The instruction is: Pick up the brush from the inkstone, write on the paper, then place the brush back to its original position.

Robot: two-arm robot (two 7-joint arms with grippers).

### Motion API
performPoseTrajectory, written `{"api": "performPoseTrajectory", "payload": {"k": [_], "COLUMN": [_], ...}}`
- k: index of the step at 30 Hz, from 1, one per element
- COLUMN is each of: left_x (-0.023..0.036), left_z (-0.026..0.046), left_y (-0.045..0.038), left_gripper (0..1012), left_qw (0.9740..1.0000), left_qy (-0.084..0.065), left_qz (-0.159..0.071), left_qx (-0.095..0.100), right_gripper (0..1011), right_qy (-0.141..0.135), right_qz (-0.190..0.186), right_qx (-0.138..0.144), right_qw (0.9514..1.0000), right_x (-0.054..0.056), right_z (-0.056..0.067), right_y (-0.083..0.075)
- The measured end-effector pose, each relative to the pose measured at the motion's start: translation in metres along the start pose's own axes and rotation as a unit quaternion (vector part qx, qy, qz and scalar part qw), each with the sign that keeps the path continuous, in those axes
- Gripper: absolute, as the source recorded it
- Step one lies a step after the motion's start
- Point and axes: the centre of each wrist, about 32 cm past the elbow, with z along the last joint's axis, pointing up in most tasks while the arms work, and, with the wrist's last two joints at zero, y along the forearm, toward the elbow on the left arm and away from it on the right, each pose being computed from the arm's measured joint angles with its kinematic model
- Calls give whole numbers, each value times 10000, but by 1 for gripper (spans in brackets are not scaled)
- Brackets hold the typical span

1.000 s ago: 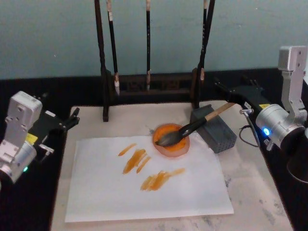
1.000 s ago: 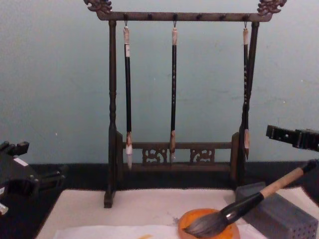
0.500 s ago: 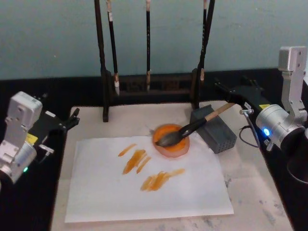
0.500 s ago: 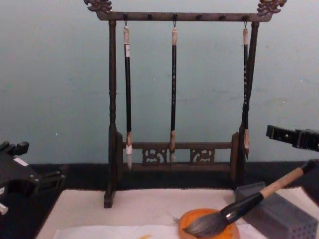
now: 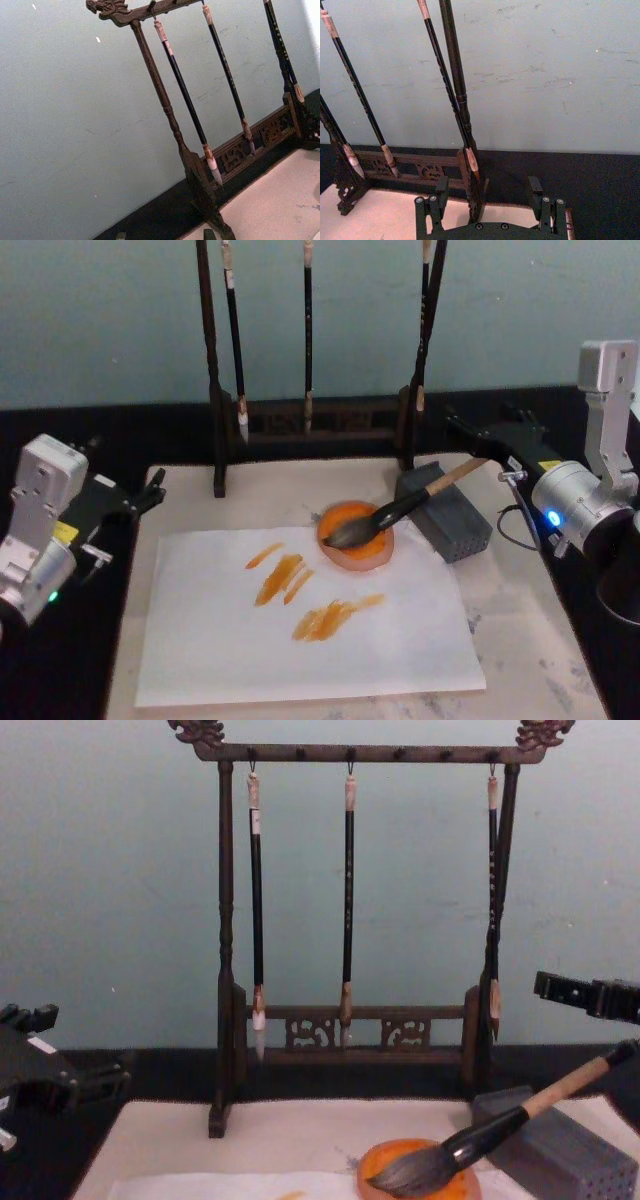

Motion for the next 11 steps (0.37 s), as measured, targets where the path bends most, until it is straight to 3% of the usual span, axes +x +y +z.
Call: {"api": "performPoseTrajectory", "payload": {"k": [11], "left_x": [0], "left_z": [0], "left_y": [0], "left_gripper": [1001], "left_qw": [10000], "left_qy": [0], "left_qz": [0], "left_qx": [0], "right_gripper": [1000], "right_qy": [-1], "right_qz": [0], "right_qx": [0], "right_qw": [10000], "right_x": [0], "right_z": [0], "right_y": [0]}}
